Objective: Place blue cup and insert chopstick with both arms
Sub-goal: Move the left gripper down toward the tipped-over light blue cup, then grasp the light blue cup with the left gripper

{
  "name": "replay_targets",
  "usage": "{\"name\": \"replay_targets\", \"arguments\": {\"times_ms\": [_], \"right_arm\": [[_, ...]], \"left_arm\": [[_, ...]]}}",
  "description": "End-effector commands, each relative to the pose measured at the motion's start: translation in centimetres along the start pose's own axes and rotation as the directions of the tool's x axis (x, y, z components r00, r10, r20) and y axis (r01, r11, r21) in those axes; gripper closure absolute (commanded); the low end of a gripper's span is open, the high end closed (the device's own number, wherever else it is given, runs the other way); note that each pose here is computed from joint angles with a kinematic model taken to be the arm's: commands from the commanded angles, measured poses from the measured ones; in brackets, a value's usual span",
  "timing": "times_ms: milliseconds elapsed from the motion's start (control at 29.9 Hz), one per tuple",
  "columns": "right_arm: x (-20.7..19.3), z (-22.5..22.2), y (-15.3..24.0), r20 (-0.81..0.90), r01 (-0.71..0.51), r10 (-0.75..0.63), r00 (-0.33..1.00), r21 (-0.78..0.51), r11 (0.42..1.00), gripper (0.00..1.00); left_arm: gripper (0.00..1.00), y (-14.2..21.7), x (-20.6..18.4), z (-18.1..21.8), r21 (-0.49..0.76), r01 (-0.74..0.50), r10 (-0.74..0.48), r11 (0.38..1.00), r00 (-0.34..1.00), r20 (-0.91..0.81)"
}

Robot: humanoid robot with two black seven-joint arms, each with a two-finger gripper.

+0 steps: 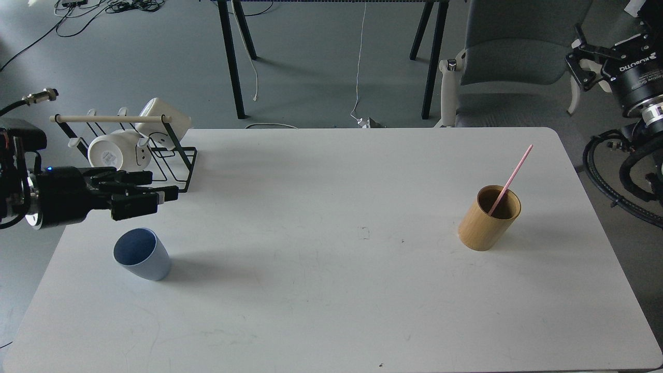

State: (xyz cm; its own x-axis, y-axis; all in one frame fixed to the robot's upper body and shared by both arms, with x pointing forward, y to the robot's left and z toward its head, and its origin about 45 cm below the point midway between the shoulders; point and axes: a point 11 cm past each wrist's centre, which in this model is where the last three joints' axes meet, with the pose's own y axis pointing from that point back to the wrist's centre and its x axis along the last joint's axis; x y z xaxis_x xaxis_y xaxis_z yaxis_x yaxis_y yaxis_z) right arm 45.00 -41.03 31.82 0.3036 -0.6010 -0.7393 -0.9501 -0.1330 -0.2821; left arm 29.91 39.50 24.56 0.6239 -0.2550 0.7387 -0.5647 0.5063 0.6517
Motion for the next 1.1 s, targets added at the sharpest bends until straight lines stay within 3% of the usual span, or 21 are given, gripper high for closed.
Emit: {"name": "replay_targets", "arguments": {"times_ms": [0, 167, 368, 635, 903, 1070], "right_arm": [[-0.4, 0.2, -0.2, 0.006, 0.013, -0.013, 1.000, 0.001, 1.000, 0.00], [-1.4, 0.8, -0.5, 0.022, 0.044, -0.044, 0.999, -0.006, 0.999, 0.00], [-1.8, 1.3, -0.7, 0.037, 0.055, -0.054, 0.998, -0.005, 0.999, 0.00], [-1.9, 1.2, -0.8, 0.041, 0.059, -0.059, 0.997, 0.003, 0.998, 0.00], [-1.9, 1.1, -0.7, 0.039, 0.057, -0.057, 0.998, 0.004, 0.998, 0.00], [-1.8, 0.7, -0.7, 0.031, 0.055, -0.055, 0.998, 0.006, 0.998, 0.00]], "left_arm": [[0.21, 0.5, -3.7, -2.4, 0.073, 0.045, -0.046, 0.996, 0.999, 0.019], [0.30, 1.2, -7.1, -5.6, 0.168, 0.092, -0.095, 0.982, 0.995, 0.012], [0.37, 0.0, -10.1, -5.4, 0.152, 0.124, -0.128, 0.980, 0.992, 0.013], [0.41, -0.4, -10.2, -6.8, 0.190, 0.117, -0.120, 0.975, 0.993, 0.003], [0.81, -1.3, -10.4, -6.5, 0.177, 0.120, -0.122, 0.977, 0.993, 0.001], [0.89, -1.8, -10.5, -6.2, 0.166, 0.129, -0.132, 0.978, 0.991, 0.012]]}}
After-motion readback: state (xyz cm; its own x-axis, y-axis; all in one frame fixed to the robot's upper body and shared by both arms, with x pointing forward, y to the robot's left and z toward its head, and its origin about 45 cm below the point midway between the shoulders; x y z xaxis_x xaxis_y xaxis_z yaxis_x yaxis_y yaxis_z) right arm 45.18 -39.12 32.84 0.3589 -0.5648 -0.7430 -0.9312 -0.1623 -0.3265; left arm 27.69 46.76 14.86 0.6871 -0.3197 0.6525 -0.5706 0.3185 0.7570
